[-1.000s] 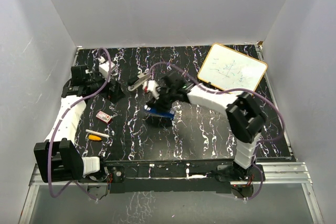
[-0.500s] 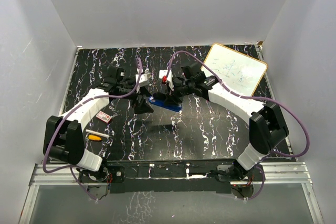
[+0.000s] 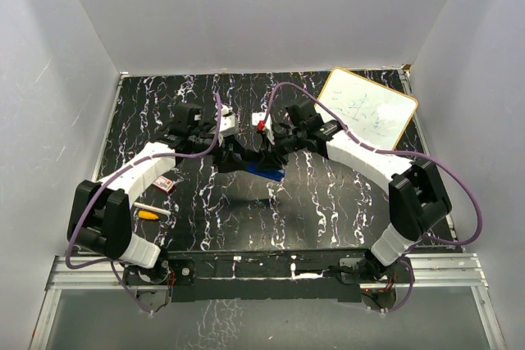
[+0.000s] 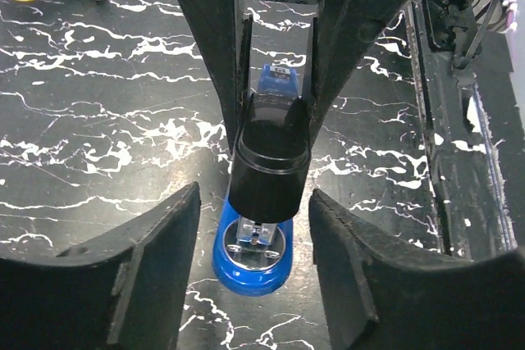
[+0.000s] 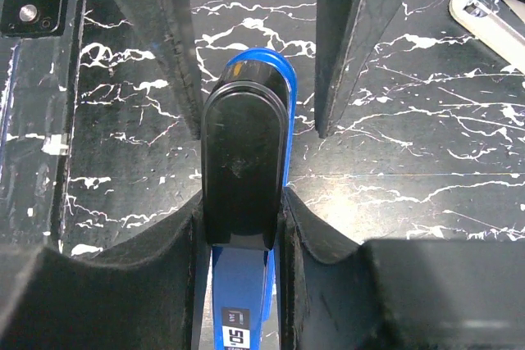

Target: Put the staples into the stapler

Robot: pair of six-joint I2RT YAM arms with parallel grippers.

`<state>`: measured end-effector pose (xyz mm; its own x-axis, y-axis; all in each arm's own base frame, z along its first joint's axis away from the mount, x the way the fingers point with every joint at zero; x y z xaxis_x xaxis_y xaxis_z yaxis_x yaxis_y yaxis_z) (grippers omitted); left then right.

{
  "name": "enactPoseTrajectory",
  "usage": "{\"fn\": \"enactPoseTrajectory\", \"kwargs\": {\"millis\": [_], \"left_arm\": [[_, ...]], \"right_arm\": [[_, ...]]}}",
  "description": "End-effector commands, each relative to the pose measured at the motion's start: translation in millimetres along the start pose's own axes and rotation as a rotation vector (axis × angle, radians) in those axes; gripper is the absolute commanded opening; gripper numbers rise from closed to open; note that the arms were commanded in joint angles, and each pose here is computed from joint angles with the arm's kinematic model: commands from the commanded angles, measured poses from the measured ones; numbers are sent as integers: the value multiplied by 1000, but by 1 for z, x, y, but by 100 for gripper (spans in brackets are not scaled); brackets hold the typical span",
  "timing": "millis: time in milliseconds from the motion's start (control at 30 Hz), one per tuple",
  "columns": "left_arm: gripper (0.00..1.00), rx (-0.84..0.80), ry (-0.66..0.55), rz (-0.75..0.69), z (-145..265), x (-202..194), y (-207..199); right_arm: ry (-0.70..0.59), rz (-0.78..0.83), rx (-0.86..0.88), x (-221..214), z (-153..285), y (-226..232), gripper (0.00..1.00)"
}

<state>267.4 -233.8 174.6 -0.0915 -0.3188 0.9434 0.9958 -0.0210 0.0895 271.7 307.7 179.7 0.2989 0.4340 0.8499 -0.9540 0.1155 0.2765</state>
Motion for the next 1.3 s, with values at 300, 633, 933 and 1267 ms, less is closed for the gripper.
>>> {"fn": "enactPoseTrajectory", "kwargs": {"millis": [300, 633, 933, 1267], "left_arm": [[0, -43, -57, -89, 0, 7, -14], [0, -9, 26, -153, 4, -20, -17], [0, 12, 155, -166, 14, -74, -7], [0, -4, 205, -189, 0, -101, 4]], "right_arm": [[-158, 82, 43, 34, 24, 15, 8], [-314, 20, -55, 29, 83, -9, 9], [-275, 0, -271, -43, 128, -46, 8], [-52, 1, -370, -109, 124, -69, 8]]}}
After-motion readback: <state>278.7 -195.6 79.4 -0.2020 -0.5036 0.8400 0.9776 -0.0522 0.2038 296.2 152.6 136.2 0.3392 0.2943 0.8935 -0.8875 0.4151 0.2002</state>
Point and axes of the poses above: each gripper's point midway between its finger pads, its own z axis back along the fingers, its own y axis along the line the jaws close on, x = y × z, the point moved 2 cm from there along z, back along the fingers, and after that the axes turned 14 degrees about -z, right-handed, at the moved point
